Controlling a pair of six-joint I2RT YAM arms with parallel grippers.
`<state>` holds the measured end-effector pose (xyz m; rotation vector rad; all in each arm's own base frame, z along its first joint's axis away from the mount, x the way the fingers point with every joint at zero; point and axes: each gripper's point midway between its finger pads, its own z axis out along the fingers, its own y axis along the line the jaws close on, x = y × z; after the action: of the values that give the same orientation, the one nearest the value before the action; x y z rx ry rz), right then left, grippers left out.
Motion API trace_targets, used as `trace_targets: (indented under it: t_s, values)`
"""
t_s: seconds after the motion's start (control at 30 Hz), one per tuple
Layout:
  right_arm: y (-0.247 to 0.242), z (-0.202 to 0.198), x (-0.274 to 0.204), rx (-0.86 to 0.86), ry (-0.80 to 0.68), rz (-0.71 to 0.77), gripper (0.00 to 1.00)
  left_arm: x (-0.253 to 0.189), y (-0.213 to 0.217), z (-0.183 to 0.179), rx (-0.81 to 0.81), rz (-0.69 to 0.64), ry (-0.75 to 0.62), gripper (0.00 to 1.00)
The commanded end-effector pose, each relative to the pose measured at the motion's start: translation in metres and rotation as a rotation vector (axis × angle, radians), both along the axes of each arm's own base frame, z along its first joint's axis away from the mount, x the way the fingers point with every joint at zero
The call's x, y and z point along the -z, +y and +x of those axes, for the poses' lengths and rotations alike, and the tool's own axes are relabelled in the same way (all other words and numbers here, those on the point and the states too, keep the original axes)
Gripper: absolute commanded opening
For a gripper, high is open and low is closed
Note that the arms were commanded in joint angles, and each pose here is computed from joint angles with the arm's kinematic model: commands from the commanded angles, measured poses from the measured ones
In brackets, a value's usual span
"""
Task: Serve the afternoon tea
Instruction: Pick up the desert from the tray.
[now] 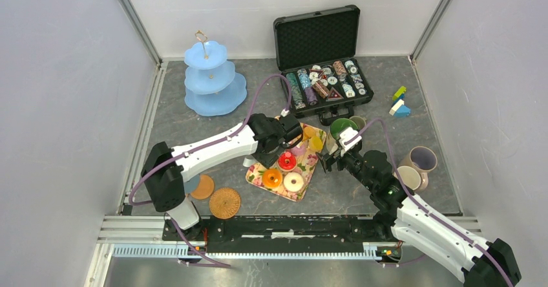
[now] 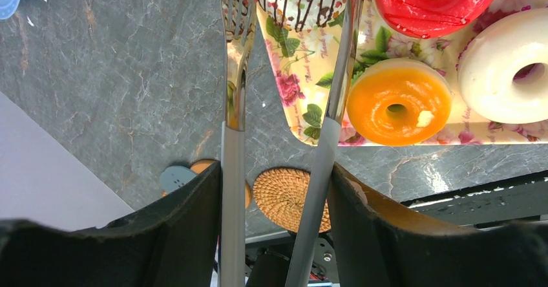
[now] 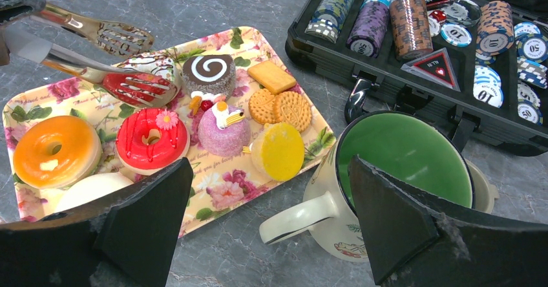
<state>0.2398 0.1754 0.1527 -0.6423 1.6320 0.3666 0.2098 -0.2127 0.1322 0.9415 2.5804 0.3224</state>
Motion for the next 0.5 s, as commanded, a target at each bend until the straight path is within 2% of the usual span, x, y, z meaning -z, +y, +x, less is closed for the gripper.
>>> trace_targets:
  t_s: [0.0, 0.2, 0.47]
  values:
    - [0.0046, 0.0029, -0.0199, -0.008, -0.043, 0.030, 0.98, 0.0021, -0.0025, 0.0014, 0.007, -0.003, -0.008, 0.63]
    - [0.0047, 0.0030, -0.0203, -0.008, -0.044, 0.031, 0.98, 0.0017, -0.0016, 0.0004, 0.008, -0.003, -0.009, 0.60]
    - [0.0042, 0.0032, -0.0196, -0.005, -0.042, 0.029, 0.98, -0.0045, 0.0001, 0.0013, -0.003, -0.017, -0.031, 0.46]
